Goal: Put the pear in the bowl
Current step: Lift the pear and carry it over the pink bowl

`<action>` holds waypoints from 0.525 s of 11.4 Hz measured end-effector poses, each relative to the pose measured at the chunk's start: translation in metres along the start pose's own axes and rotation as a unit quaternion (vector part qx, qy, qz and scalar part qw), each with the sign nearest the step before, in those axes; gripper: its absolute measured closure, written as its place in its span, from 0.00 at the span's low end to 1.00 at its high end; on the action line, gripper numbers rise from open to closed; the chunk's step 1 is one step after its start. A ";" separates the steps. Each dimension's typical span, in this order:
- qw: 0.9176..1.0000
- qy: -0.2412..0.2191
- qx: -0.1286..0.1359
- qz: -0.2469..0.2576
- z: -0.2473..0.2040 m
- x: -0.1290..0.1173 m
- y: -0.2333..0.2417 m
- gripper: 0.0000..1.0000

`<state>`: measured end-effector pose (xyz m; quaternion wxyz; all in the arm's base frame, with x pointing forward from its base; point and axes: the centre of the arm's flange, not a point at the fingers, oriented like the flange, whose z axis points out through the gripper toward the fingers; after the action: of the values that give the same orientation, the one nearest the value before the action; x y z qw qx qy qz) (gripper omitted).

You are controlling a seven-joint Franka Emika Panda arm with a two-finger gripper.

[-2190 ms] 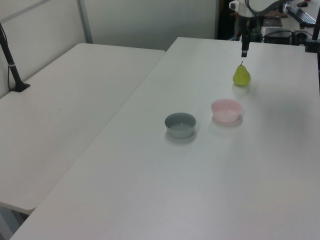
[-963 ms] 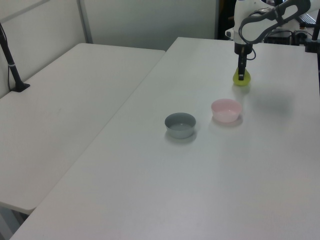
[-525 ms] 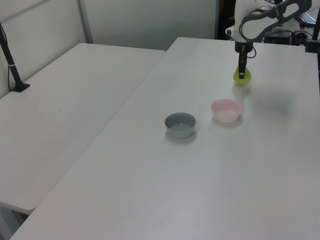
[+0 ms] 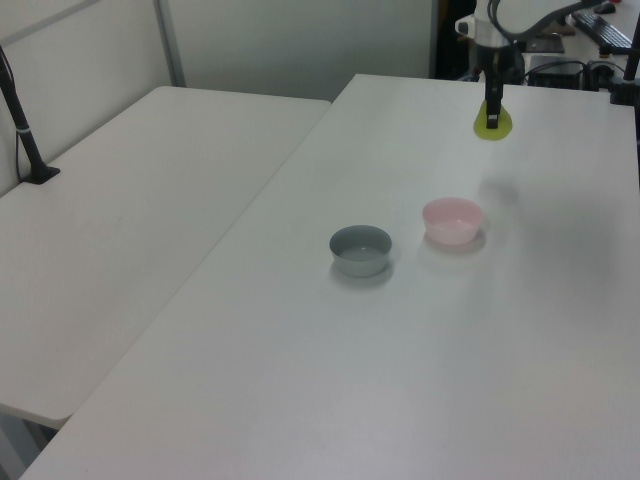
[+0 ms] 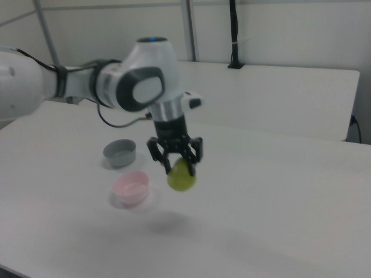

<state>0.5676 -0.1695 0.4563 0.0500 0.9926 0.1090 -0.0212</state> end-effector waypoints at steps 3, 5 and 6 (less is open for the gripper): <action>1.000 -0.004 0.013 0.009 -0.066 0.008 -0.061 0.32; 0.999 0.007 0.038 0.027 -0.085 0.017 -0.088 0.32; 0.999 0.008 0.042 0.029 -0.086 0.023 -0.107 0.32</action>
<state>0.5696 -0.0521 0.5308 0.0079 0.9967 0.0795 -0.0169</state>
